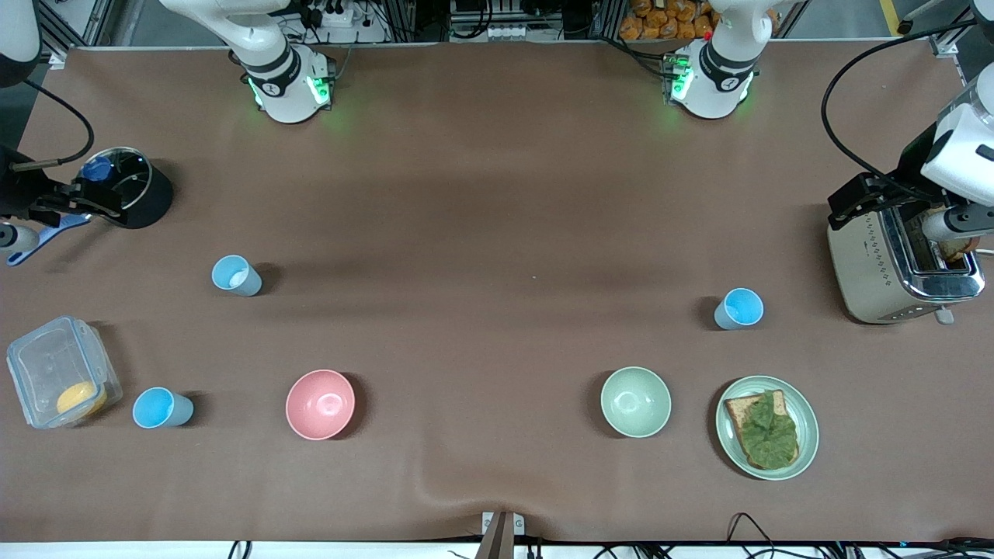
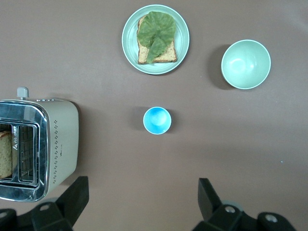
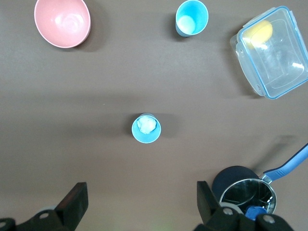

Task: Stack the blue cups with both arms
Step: 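Reach the right gripper and the left gripper toward two blue cups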

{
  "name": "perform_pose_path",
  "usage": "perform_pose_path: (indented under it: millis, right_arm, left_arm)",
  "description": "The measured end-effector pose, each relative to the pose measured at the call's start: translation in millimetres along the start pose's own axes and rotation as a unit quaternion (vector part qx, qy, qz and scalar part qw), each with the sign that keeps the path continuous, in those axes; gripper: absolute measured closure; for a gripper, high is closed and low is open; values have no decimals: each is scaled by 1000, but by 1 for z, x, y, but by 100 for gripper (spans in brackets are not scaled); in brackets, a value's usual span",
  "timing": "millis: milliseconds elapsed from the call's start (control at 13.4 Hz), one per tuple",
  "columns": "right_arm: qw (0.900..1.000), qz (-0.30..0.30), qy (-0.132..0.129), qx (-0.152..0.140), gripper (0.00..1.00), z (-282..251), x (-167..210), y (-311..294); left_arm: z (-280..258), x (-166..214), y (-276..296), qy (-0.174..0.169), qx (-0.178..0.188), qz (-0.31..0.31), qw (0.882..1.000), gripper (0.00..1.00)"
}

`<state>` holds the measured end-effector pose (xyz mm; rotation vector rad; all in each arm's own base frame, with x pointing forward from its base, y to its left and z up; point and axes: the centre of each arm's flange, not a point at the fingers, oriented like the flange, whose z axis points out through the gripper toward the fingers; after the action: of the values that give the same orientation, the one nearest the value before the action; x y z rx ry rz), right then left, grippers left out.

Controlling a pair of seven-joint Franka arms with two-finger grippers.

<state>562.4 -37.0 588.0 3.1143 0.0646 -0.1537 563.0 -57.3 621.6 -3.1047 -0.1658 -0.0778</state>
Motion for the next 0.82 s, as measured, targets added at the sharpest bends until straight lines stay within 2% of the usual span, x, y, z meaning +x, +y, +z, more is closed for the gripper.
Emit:
perform_pose_path:
  millis: [449, 823]
  right_arm:
    - [1000, 0, 0, 0, 0, 0, 0, 0]
    - [1000, 0, -1, 0, 0, 1, 0, 0]
  left_arm:
    - [16, 7, -1, -14, -2, 28, 1000, 0]
    - [80, 28, -9, -51, -9, 26, 998, 0]
